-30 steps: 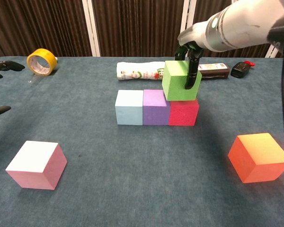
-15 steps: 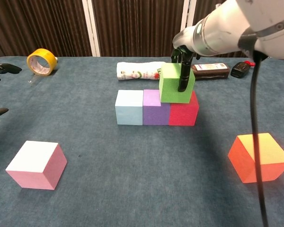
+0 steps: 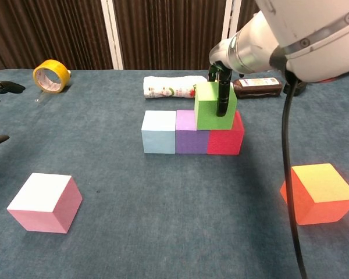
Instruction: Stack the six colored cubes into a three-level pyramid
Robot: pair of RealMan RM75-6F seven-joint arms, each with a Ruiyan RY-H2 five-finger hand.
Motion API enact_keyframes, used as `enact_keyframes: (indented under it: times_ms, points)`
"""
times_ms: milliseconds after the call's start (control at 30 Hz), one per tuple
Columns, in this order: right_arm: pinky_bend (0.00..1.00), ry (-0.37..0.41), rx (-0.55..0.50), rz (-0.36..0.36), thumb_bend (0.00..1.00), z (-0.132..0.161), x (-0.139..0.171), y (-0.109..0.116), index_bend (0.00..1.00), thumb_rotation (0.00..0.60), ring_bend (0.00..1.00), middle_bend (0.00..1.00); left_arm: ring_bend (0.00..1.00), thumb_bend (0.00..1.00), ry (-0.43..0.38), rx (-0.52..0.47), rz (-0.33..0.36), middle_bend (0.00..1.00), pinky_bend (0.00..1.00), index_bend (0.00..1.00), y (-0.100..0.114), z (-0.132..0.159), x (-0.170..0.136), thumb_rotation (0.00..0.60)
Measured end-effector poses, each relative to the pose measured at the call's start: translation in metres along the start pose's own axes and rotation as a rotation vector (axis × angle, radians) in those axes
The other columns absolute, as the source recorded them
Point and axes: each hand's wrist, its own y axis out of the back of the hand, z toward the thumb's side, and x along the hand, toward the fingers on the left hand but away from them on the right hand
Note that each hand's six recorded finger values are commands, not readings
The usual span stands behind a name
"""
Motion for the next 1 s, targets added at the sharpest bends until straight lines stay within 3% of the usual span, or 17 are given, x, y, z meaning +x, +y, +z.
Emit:
enact_keyframes:
  times_ms: [1000]
  points:
    - [0.25, -0.025, -0.011, -0.005, 0.36, 0.0043, -0.0004, 0.0009, 0.59, 0.600, 0.13, 0.26, 0.02, 0.33, 0.004, -0.018, -0.001, 0.06, 0.13, 0.09, -0.0027, -0.0047, -0.0005, 0.600]
